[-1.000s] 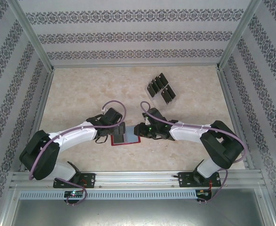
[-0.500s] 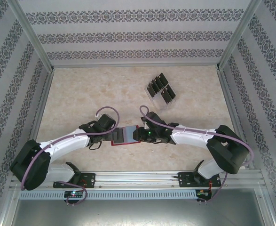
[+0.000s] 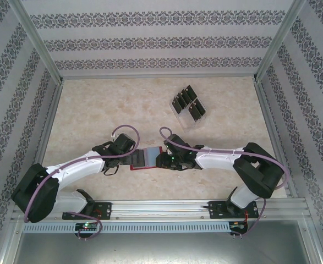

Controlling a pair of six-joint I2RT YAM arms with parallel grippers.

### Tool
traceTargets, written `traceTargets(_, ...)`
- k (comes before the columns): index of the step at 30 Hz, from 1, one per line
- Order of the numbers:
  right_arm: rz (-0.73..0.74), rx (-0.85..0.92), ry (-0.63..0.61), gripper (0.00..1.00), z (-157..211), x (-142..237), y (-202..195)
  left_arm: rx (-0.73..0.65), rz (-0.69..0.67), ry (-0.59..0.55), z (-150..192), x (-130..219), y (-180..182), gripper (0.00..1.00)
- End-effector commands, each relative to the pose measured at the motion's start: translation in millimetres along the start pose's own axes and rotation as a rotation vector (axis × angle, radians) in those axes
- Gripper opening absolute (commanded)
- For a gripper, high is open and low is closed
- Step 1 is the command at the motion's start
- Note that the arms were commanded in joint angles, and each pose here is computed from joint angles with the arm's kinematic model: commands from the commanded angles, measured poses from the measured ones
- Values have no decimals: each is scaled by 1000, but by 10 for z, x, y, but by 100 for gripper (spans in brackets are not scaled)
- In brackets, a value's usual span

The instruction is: Put the credit cards into the card holder

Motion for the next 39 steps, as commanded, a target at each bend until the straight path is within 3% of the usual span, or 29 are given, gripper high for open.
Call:
traceTargets(1,-2,1,-13,34,-31,-37,78,-10,-6,-11,4,20,46,100)
traceTargets(15,-10,10,-33,31,-23,98,139,-7,4,-11,20,-10,35,100)
traceTargets(31,10,5,-17,29,-59,-58,127,-7,8,-18,1,-7,23,100)
traceTargets(35,16,5,-14,26,-66,-87,122,-7,7,-19,0,-8,25,100)
traceTargets(39,21,4,-9,15,-63,-107,112,-9,9,-20,-4,-3,20,100)
Point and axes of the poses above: each hand's point on the last joint's axis, 136 mm out from that joint toward the fingers, its own x axis back along the fingers, its own y axis along the line the jaws close on, z = x × y, the point moved 4 cm from there along x, back along the fingers, and after that the axes turned 5 degrees about -x, right-handed, at the moved point
